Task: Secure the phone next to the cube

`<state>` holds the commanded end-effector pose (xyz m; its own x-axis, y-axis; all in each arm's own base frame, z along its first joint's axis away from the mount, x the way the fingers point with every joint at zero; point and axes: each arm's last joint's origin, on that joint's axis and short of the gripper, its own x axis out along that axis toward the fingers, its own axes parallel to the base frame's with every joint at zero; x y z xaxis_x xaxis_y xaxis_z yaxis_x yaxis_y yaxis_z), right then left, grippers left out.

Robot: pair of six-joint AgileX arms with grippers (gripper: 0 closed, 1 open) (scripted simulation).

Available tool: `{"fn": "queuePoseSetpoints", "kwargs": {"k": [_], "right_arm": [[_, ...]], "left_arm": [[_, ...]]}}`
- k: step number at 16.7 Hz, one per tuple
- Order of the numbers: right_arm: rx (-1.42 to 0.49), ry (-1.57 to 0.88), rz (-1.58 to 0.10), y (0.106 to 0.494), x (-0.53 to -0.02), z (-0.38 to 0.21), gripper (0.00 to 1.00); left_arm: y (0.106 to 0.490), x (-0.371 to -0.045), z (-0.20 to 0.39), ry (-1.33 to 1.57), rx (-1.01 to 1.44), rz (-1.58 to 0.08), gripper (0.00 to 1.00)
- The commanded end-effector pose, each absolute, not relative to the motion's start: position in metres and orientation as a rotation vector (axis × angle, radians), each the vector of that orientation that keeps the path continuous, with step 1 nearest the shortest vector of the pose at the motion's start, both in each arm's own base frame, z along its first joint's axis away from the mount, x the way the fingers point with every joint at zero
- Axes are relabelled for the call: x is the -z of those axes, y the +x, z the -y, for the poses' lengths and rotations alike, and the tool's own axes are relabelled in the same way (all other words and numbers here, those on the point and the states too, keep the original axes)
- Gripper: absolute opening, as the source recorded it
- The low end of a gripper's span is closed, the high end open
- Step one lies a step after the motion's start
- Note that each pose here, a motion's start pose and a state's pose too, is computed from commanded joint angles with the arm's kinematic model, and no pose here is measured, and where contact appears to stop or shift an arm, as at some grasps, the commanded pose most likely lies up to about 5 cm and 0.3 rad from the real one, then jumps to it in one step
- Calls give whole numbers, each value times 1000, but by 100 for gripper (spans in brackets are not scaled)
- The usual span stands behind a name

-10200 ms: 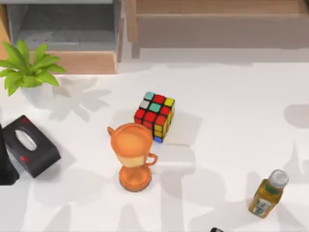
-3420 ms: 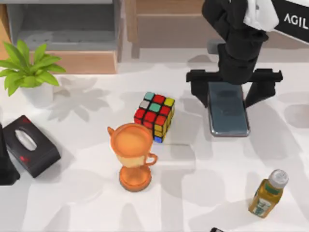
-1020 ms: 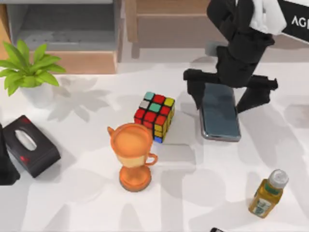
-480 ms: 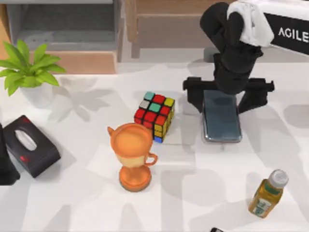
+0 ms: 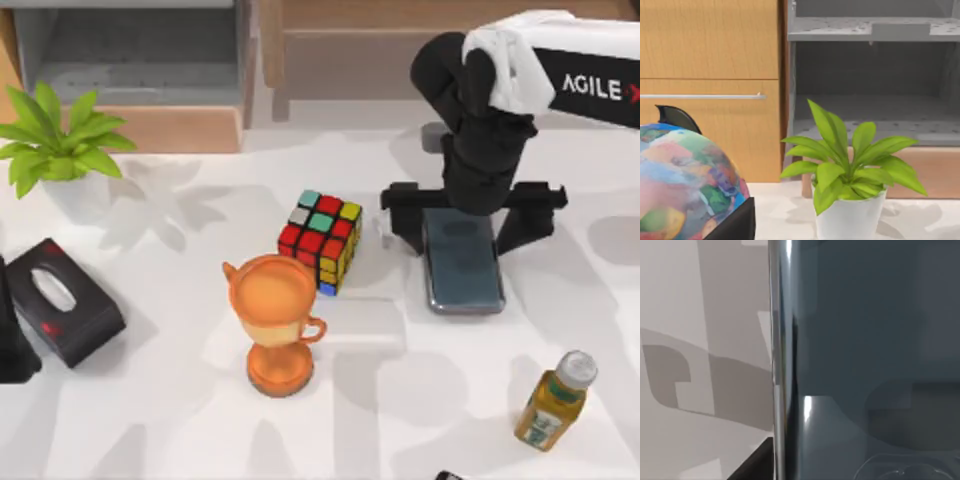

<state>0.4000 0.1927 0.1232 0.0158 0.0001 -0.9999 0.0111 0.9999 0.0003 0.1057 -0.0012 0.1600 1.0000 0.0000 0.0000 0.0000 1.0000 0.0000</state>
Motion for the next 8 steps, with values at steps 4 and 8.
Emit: {"fn": "queuePoseSetpoints", "kwargs": {"k": [4, 8], "right_arm": [[9, 9, -1555, 400, -123, -193, 30], [9, 9, -1555, 400, -123, -193, 60]], "left_arm": [[106, -160, 1, 0, 0, 0, 100], [106, -160, 1, 0, 0, 0, 100]]}}
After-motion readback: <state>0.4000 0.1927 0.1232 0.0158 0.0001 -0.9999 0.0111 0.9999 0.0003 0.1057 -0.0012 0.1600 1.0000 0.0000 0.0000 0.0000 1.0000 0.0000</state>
